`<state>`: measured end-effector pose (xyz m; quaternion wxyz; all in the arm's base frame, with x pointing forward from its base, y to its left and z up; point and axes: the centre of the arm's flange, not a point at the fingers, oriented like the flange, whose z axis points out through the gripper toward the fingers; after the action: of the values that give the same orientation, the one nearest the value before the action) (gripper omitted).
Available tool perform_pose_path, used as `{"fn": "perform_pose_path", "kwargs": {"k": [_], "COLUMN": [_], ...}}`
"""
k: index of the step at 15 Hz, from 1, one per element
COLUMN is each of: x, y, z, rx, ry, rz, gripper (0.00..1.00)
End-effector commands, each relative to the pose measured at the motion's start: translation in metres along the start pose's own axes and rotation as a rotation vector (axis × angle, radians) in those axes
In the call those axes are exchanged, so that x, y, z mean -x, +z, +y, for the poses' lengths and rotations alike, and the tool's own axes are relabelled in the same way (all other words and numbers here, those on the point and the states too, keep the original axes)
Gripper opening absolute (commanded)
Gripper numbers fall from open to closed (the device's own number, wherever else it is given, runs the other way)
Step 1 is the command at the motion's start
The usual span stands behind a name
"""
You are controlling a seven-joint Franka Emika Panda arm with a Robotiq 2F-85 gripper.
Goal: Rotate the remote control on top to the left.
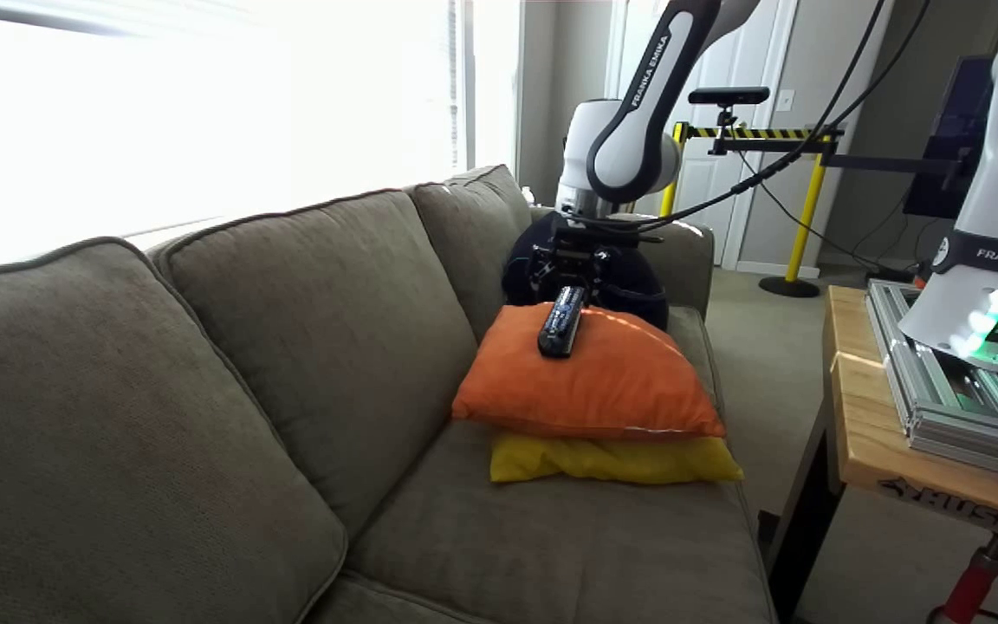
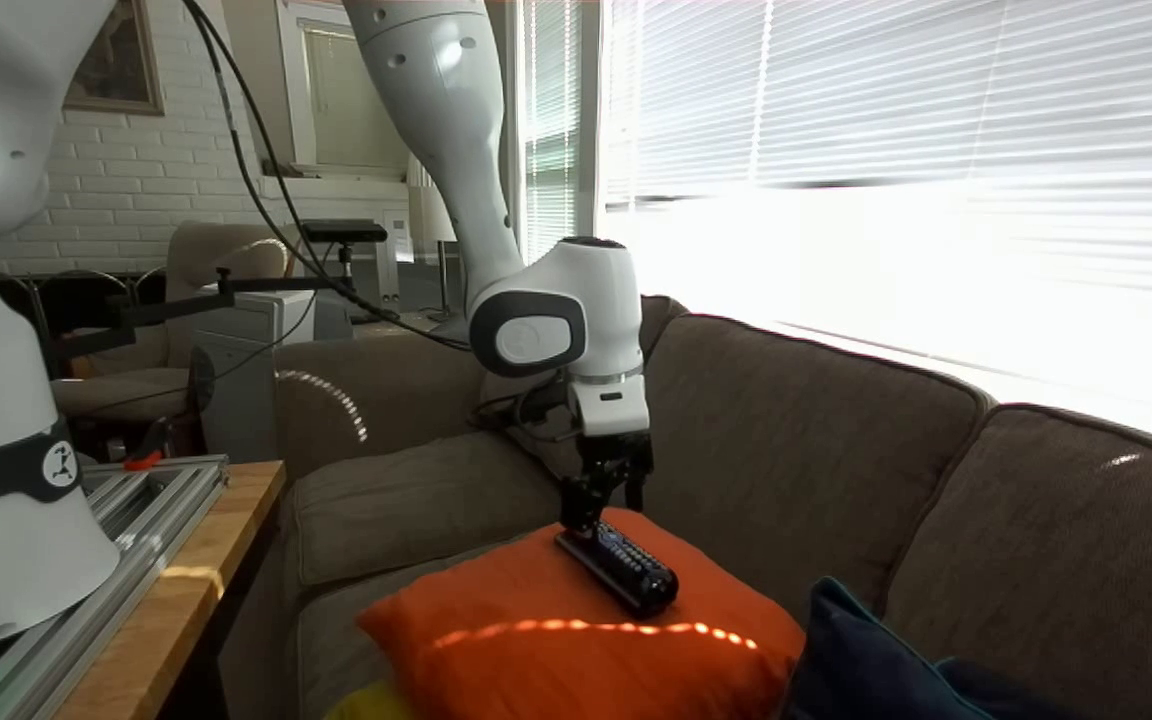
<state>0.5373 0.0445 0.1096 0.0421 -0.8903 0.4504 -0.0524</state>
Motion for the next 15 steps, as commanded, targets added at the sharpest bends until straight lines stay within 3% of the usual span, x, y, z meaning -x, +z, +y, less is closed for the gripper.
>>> {"fn": "perform_pose_path", "kwargs": {"k": [1,10,11,12,15], "x": [-0.006,-0.012,-0.013,-0.014,-0.016], "y": [0.015,0.03,0.031,0.032,0.033], "z": [-0.003,0.001,0.001,0.001,0.001], "rx": [-0.047,-0.037,-0.037,-0.036,-0.038], "ry": [0.012,0.064,0.066,0.067,0.072], "rz": [0.009,0.001,0.001,-0.002,-0.002], "gripper": [1.0,1.0,0.75,0.74,0.53]}}
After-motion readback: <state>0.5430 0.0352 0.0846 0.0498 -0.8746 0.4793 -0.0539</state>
